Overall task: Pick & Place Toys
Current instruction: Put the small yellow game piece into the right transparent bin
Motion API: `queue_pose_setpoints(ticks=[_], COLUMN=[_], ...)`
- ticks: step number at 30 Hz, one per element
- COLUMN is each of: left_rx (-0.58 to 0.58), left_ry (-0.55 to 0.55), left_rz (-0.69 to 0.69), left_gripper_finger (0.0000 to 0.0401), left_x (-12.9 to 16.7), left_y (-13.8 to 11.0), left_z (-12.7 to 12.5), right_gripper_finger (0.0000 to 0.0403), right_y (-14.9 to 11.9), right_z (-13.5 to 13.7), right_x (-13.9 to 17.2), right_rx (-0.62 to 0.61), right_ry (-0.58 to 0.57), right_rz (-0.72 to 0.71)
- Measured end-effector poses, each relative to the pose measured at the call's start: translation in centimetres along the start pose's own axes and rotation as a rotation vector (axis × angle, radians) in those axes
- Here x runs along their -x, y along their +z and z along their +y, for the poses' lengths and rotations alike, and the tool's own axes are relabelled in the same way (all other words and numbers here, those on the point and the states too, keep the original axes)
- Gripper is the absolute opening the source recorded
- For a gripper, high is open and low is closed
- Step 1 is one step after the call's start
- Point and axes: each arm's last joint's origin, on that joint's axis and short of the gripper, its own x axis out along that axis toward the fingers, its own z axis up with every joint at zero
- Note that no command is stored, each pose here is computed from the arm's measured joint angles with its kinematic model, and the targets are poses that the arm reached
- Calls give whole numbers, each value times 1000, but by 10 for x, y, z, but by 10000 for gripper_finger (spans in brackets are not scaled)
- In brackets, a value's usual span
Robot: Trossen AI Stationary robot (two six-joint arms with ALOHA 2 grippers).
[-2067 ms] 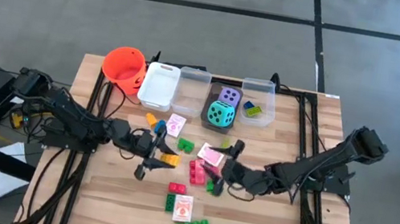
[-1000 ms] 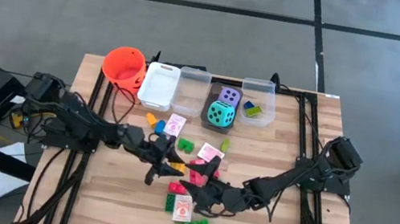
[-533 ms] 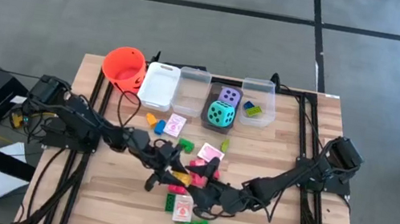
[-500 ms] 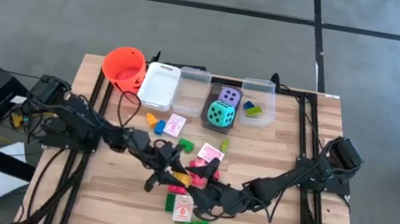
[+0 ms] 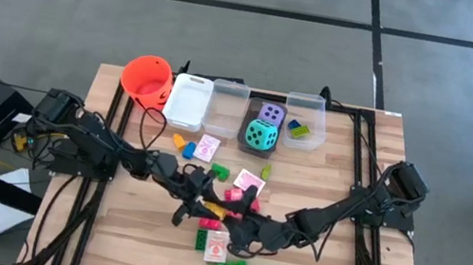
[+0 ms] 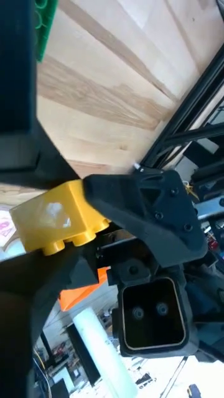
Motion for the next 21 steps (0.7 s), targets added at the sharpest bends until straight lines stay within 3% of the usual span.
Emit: queue_pose_setpoints(ticks=[2, 8, 13, 21], left_rx=[17, 12, -47, -110], left_ry=[0, 11, 37, 102], left_rz=[3, 2, -11, 99], left_gripper_finger=[141, 144, 169, 207], left_x=[0, 0, 2, 37], left_y=[0, 1, 5, 21], left_z=[0, 3, 8, -5], right_gripper_finger=[99, 98, 94, 93], right_y=[0, 0, 1, 8], right_z=[0, 0, 0, 6], right_x=[0, 0, 2, 13], right_rx=[18, 11, -26, -11], right_ry=[3, -2, -61, -118], right_rz=[1, 1, 27, 30])
